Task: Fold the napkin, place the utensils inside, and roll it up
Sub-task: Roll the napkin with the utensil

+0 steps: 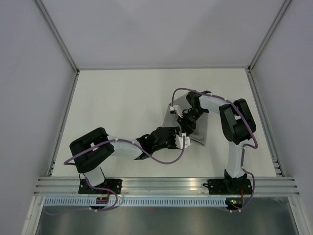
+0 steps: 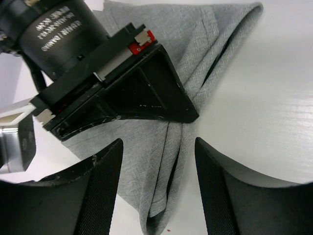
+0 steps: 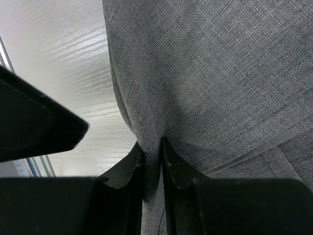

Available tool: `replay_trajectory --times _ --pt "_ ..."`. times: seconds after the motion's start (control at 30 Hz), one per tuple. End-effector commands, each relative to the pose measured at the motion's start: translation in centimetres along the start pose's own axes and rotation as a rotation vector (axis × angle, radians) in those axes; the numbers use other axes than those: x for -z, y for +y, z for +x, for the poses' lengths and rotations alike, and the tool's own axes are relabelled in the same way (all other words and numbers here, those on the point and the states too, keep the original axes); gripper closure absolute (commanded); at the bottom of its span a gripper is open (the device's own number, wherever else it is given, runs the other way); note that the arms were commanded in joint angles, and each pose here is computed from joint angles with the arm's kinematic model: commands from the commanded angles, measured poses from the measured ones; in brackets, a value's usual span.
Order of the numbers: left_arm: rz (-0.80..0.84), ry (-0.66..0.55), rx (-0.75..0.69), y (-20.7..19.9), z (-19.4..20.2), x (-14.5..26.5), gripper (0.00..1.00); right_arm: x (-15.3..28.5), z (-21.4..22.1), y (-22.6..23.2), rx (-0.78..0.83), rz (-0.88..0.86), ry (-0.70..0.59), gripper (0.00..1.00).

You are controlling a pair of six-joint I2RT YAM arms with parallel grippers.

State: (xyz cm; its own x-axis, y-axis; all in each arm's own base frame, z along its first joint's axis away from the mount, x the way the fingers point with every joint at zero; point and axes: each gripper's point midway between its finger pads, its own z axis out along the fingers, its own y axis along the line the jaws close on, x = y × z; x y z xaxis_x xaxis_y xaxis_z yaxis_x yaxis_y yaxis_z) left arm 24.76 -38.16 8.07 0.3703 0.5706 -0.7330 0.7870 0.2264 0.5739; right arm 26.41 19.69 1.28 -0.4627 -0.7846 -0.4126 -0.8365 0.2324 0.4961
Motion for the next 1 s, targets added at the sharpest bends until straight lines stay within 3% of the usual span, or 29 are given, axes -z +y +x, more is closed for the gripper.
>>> replay_trajectory --times 0.0,0.67,0.77,0.97 --pt "0.07 -0.023 -0.062 -0.3 -0.6 -1.1 0.34 -1.8 6.4 -1.0 -0.07 0.004 0.229 0.86" --pt "0.298 0.085 -0.045 -4.5 2.6 -3.2 0.37 -2.0 6.1 -1.6 -0.1 0.002 0.225 0.87" --pt "0.321 0.096 -0.041 -4.9 2.9 -3.4 0.46 -1.9 6.0 -1.7 -0.105 0.006 0.219 0.87" --pt "0.356 0.123 -0.017 -5.6 3.3 -3.4 0.74 -1.7 5.7 -1.9 -0.105 0.014 0.21 0.87"
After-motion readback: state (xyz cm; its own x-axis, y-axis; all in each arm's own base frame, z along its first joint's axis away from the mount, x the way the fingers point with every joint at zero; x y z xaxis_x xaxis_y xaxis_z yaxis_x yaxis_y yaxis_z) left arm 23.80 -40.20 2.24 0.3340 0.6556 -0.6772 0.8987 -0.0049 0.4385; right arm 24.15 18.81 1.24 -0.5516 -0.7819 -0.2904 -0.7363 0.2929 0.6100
